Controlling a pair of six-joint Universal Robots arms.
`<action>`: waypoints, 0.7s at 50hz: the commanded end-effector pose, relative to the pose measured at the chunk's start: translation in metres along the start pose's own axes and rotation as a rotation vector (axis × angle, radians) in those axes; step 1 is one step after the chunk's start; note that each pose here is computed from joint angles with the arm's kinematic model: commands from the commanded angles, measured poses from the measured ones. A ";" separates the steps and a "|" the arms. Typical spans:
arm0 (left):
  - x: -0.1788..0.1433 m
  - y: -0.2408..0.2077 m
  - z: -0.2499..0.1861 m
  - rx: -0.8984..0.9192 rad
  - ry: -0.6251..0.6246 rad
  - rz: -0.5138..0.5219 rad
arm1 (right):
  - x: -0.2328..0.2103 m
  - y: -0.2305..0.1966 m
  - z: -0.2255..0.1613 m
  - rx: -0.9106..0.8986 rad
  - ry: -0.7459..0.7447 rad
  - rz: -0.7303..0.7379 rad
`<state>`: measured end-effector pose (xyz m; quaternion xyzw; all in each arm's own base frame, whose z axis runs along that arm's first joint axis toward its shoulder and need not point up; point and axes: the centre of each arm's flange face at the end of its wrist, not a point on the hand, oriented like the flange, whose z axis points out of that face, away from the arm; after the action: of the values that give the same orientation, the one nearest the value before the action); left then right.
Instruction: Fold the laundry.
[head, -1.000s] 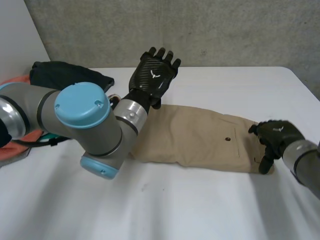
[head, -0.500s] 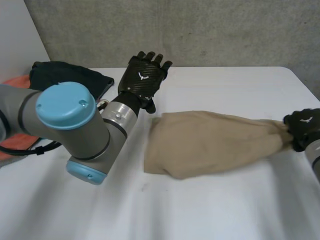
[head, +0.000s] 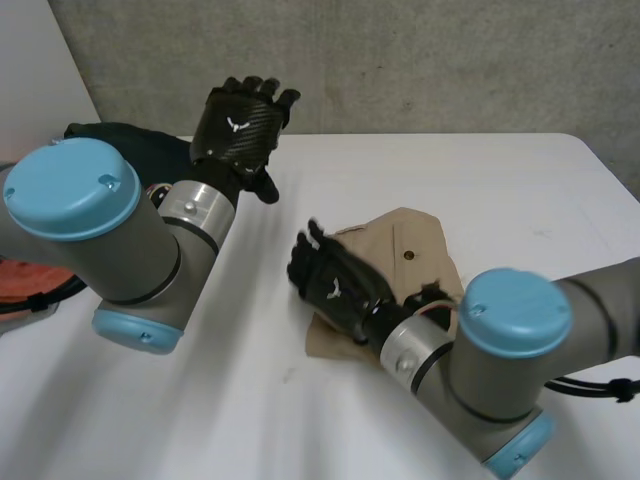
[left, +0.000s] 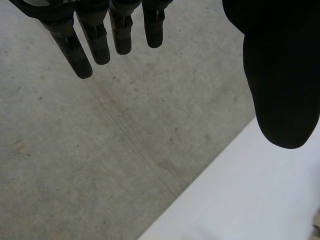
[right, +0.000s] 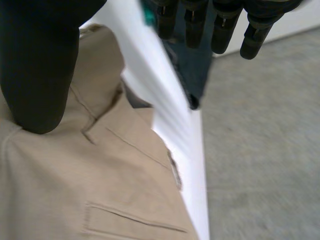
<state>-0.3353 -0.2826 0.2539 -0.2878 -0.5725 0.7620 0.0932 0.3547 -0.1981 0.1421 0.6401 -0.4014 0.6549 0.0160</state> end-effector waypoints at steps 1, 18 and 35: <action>-0.001 -0.019 0.012 0.067 -0.020 -0.010 | 0.087 -0.005 -0.029 0.009 0.265 0.475; 0.141 0.022 0.012 -0.057 0.375 -0.137 | 0.147 0.115 -0.061 -0.419 0.540 1.012; 0.120 0.097 -0.003 -0.452 0.213 0.113 | 0.084 0.144 -0.018 -0.500 0.190 1.179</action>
<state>-0.4325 -0.2533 0.1350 -0.3843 -0.6805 0.6138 0.1112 0.2374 -0.3260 0.1690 0.2158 -0.8070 0.5276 -0.1547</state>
